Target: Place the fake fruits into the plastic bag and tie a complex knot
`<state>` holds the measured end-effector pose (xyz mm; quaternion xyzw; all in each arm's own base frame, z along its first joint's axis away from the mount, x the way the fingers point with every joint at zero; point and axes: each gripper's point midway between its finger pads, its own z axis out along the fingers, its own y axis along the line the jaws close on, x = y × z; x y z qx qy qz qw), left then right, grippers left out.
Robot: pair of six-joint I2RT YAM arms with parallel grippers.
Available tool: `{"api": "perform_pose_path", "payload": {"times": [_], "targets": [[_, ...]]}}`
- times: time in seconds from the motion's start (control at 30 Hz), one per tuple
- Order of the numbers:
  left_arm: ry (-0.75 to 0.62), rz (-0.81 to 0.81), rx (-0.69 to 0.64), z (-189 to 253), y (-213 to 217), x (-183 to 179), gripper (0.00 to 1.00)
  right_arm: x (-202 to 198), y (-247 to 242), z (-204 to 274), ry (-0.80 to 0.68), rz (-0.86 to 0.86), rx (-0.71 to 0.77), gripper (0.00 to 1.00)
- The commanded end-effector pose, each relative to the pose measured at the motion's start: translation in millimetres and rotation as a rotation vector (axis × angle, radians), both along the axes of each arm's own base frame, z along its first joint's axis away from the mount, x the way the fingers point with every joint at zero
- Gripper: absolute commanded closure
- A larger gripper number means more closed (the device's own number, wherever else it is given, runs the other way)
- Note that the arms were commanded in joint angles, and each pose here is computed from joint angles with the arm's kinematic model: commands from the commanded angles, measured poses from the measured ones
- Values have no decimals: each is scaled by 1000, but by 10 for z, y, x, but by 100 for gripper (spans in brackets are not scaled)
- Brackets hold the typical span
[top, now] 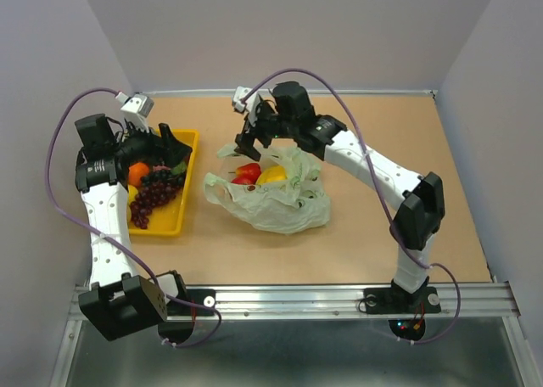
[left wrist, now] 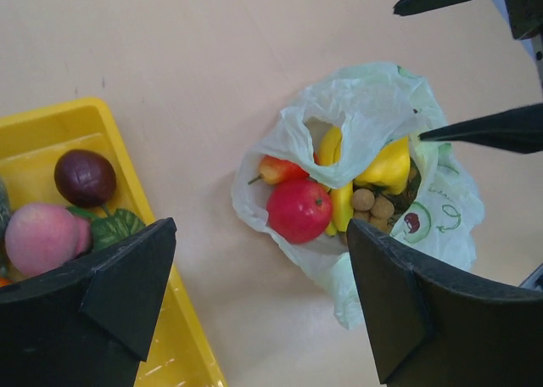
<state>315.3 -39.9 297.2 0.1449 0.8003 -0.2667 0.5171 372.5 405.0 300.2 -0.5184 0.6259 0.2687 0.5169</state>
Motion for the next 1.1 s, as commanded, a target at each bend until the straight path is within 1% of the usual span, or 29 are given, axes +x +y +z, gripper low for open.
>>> {"api": "perform_pose_path", "payload": {"times": [0.0, 0.17, 0.27, 0.3, 0.37, 0.43, 0.47, 0.53, 0.57, 0.63, 0.67, 0.73, 0.8, 0.87, 0.93, 1.03, 1.07], "targets": [[34, -7, 11, -39, 13, -98, 7, 56, 258, 191, -165, 37, -30, 0], [80, -19, 53, -188, 57, -169, 7, -107, 534, -63, -182, 105, -83, 0], [106, -30, 64, -278, 61, -207, 7, -94, 610, -232, -174, 115, -107, 0], [96, -42, 83, -296, 67, -215, 7, -71, 621, -251, -175, 107, -112, 1], [101, -71, 105, -358, 51, -281, 8, 5, 651, -296, -167, 84, -115, 13], [63, -125, 149, -387, 25, -340, 8, 68, 658, -287, -165, 52, -112, 29], [73, -146, 153, -459, -1, -398, 8, 88, 668, -228, -160, 35, -94, 53], [73, -189, 191, -574, -35, -425, 8, 97, 685, -164, -142, 18, -70, 71], [107, -214, 189, -651, -69, -484, 8, 97, 692, -128, -118, 2, -51, 86], [145, -256, 156, -732, -146, -511, 8, 99, 683, -40, -106, -19, -28, 95], [154, -280, 117, -746, -201, -508, 8, 103, 676, -32, -101, -28, -24, 100], [163, -293, 79, -738, -265, -488, 7, 91, 655, 0, -93, -38, -17, 100], [168, -331, 26, -708, -382, -471, 3, 76, 640, 9, -88, -45, -15, 100], [168, -367, 0, -682, -471, -485, 2, 75, 609, 10, -88, -52, -18, 100], [187, -416, -29, -695, -602, -527, 2, 84, 595, 1, -89, -61, -21, 100], [210, -458, -35, -742, -736, -547, 2, 107, 568, -2, -94, -80, -26, 100], [221, -482, -33, -772, -800, -555, 4, 125, 550, -1, -99, -89, -30, 100]]}}
